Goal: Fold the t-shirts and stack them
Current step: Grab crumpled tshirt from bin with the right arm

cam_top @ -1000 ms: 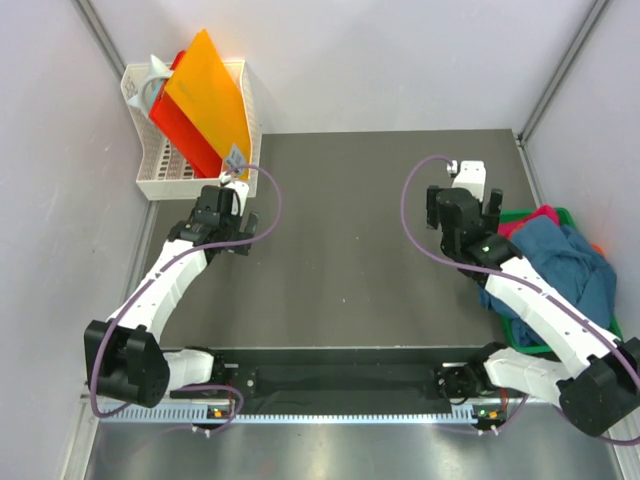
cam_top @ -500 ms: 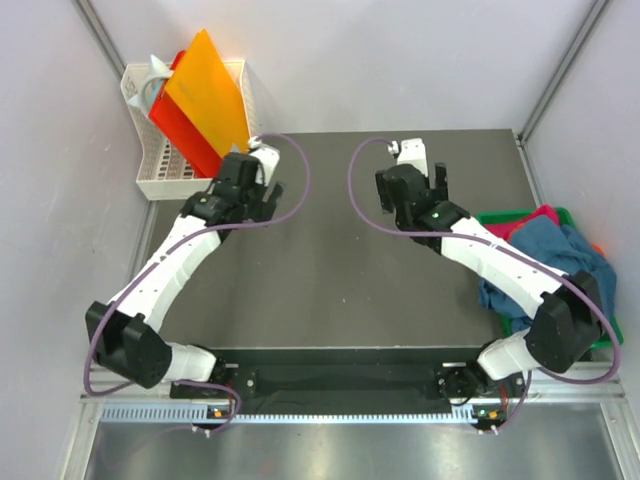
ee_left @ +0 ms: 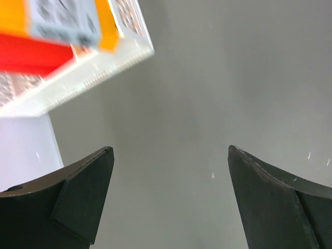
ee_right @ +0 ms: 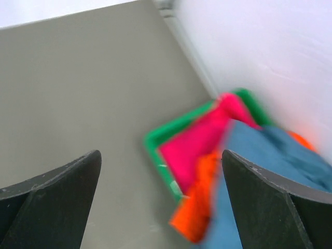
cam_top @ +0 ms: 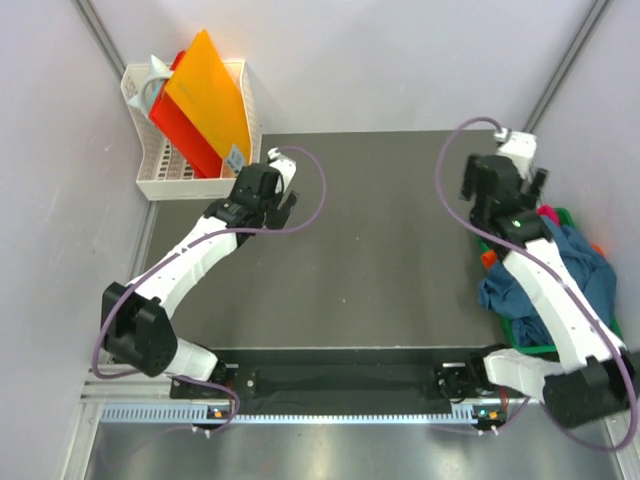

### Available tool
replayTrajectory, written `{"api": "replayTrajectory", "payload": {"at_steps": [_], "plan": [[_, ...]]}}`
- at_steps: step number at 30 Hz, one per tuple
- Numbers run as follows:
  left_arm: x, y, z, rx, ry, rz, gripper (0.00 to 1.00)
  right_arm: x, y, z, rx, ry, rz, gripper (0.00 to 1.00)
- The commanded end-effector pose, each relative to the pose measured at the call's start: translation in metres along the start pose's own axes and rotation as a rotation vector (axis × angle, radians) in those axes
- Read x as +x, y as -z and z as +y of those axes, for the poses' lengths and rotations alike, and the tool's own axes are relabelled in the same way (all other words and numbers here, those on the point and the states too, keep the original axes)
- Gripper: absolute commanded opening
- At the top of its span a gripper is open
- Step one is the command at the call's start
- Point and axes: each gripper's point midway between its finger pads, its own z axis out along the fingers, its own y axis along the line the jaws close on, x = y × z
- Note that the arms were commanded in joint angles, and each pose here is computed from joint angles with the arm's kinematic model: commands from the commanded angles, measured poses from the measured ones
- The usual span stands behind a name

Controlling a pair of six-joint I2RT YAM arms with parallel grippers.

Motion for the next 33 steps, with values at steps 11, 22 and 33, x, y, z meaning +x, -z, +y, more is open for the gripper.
{"api": "replayTrajectory", "payload": {"at_steps": [11,22,33], "plan": [[0.039,0.005,0.006,0.042,0.152,-0.018,0.96,0.08,0.046,-0.108,0.233,-0.178,0.111,0.85],[0.049,0.003,0.012,0.039,0.189,0.001,0.96,0.093,0.045,-0.136,0.338,-0.291,0.159,0.69],[0.055,-0.002,0.014,0.04,0.204,0.023,0.96,0.127,0.04,-0.147,0.388,-0.322,0.25,0.65]]}}
